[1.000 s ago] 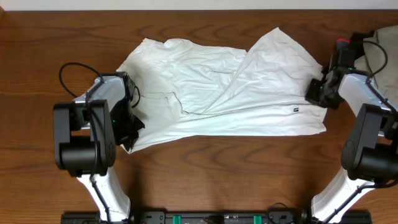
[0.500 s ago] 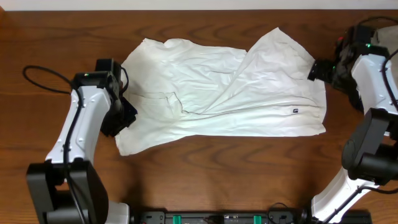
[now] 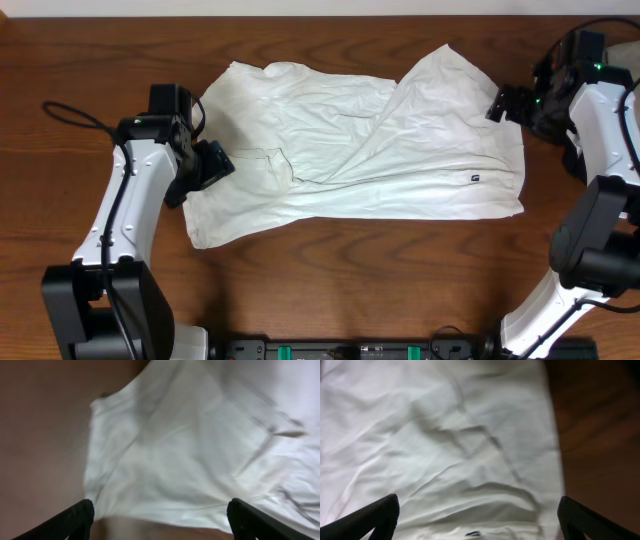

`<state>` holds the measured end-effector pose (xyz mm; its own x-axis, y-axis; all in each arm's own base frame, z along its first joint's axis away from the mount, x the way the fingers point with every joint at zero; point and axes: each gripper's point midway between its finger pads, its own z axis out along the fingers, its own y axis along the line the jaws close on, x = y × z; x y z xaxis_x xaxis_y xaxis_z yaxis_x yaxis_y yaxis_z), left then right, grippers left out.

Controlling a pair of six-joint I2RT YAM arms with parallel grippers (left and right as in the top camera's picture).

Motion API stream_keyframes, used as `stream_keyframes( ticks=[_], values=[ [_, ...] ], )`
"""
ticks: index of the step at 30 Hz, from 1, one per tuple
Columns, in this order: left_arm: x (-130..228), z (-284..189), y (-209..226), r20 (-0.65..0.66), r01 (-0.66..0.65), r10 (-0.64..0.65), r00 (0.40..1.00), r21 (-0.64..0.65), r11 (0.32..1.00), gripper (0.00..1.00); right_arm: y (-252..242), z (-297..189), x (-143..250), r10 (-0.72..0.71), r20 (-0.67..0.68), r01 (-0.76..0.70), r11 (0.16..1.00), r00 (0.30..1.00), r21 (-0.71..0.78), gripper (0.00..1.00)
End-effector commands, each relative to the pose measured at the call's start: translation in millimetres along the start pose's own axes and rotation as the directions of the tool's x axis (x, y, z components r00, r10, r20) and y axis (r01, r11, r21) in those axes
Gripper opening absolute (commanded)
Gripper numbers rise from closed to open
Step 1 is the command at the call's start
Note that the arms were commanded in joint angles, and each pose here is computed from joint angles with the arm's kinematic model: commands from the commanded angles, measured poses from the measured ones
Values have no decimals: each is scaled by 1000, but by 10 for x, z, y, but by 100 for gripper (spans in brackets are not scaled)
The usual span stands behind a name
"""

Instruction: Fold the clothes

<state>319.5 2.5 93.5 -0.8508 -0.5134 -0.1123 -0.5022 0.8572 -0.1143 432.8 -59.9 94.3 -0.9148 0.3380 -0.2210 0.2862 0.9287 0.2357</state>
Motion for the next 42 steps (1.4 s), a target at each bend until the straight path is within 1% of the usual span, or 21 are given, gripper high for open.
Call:
stream_keyframes(
  ticks=[1, 2, 4, 6, 8, 10, 12, 16, 19, 23, 27, 31, 35, 38, 39, 42],
  values=[
    [-28, -14, -164, 17, -140, 139, 990, 89, 986, 90, 349, -26, 36, -140, -4, 137, 975, 990, -175, 99],
    [-60, -18, -201, 31, -144, 141, 989, 104, 984, 92, 430, -38, 53, -159, -2, 155, 964, 987, -218, 99],
    [-134, -40, -341, 70, -188, 179, 981, 167, 968, 92, 589, -76, 63, -185, 12, 180, 936, 983, -304, 99],
    [-217, -77, -495, 119, -230, 208, 971, 230, 946, 93, 721, -115, 41, -192, 34, 191, 909, 981, -370, 99],
    [-324, -120, -621, 177, -255, 213, 961, 262, 931, 93, 838, -147, -3, -192, 61, 199, 887, 980, -416, 99],
    [-396, -166, -728, 221, -276, 218, 950, 279, 920, 93, 924, -157, -22, -186, 71, 198, 877, 980, -437, 99],
    [-441, -244, -868, 263, -311, 237, 935, 291, 905, 98, 1014, -150, -22, -205, 83, 220, 869, 975, -443, 99],
    [-511, -413, -1123, 333, -365, 259, 907, 313, 877, 100, 1209, -129, -7, -231, 99, 251, 856, 968, -452, 99],
    [-525, -498, -1254, 336, -343, 227, 914, 340, 876, 99, 1322, -99, 9, -216, 89, 233, 865, 972, -445, 99],
    [-414, -467, -1329, 312, -351, 247, 917, 342, 872, 98, 1281, 7, 72, -230, 62, 237, 909, 971, -344, 99],
    [-294, -420, -1298, 272, -360, 278, 921, 327, 874, 98, 1110, 57, 217, -217, -13, 206, 945, 976, -255, 99],
    [-224, -378, -1238, 263, -433, 364, 894, 292, 853, 98, 845, -11, 315, -137, -72, 126, 982, 988, -137, 98],
    [-216, -298, -1116, 244, -436, 382, 891, 231, 870, 98, 684, -256, 389, -79, -73, 76, 996, 994, -47, 97],
    [-191, -214, -1075, 224, -430, 384, 896, 218, 876, 98, 646, -520, 478, -62, -59, 62, 998, 996, -7, 97],
    [-176, -186, -1064, 215, -429, 385, 897, 217, 877, 98, 608, -605, 514, -48, -53, 50, 999, 997, 23, 97],
    [-142, -115, -1036, 195, -425, 388, 901, 212, 880, 98, 359, -934, 635, 41, -5, -40, 982, 999, 185, 99]
  ],
)
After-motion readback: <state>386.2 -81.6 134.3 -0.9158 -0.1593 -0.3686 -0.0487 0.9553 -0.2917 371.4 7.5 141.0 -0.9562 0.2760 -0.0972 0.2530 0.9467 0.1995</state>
